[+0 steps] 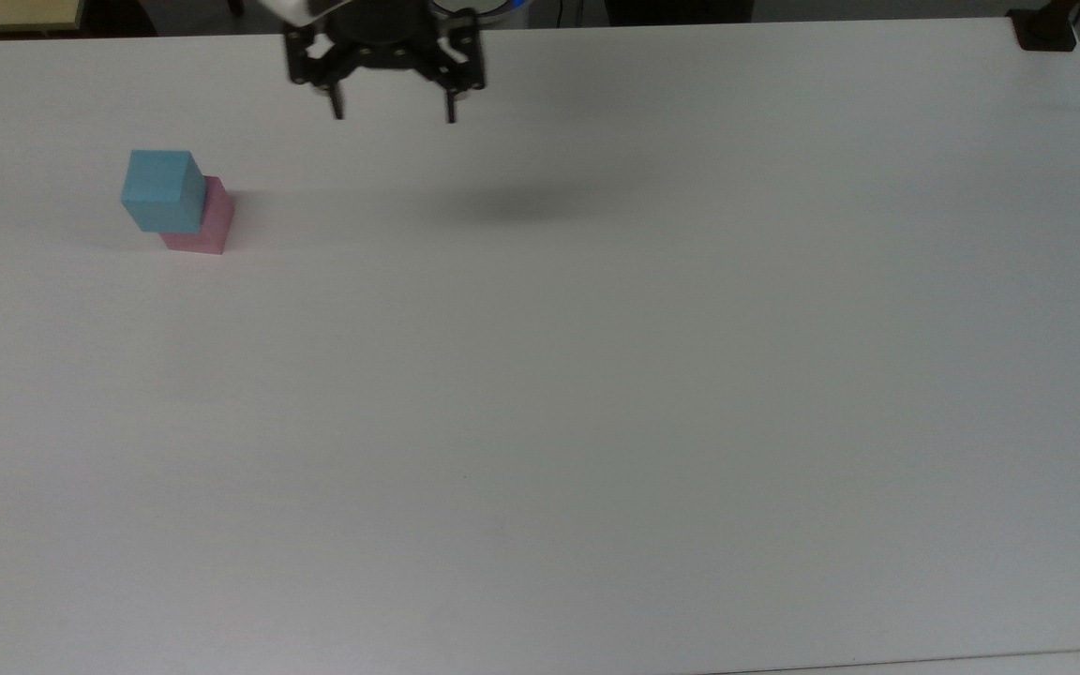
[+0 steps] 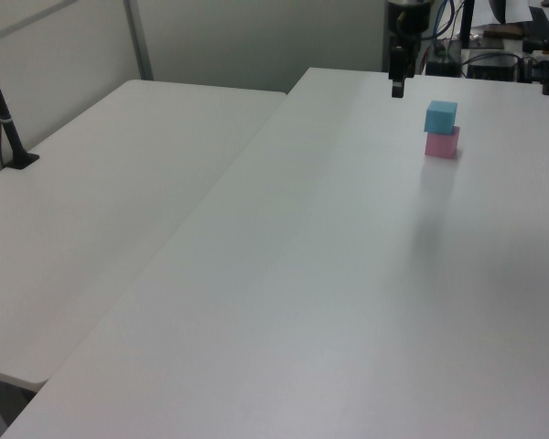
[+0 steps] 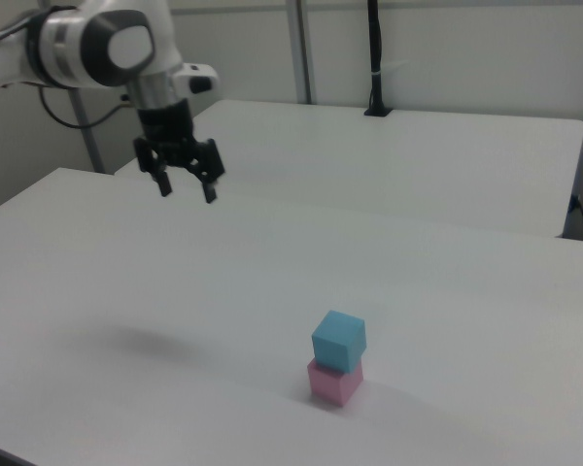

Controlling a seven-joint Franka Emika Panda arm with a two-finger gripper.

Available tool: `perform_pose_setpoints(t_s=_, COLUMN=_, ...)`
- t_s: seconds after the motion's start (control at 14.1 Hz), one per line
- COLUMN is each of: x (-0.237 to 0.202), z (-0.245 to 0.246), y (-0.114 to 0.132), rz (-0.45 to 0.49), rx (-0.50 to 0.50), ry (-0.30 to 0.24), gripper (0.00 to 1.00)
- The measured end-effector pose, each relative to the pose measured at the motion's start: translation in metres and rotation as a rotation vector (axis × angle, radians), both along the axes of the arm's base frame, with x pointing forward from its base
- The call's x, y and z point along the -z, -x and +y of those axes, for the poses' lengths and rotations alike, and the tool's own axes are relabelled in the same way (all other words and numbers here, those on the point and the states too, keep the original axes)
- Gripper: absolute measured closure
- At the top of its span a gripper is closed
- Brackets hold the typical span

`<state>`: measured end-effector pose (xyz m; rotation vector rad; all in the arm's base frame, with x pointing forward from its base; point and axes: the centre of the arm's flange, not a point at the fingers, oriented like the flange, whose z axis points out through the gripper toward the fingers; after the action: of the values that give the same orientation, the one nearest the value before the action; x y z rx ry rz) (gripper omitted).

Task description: Put blue cube on pink cube

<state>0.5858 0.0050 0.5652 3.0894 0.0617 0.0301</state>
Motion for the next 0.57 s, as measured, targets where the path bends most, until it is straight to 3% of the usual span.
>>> perform_pose_setpoints(t_s=0.21, x=-0.009, z=0.033, y=0.005, rz=-0.015, rx=0.002, ry=-0.001, gripper=0.0)
perform_pose_setpoints(t_s=0.57, x=-0.017, z=0.043, y=0.011, rz=-0.023, rx=0.01, ry=0.0, gripper=0.0)
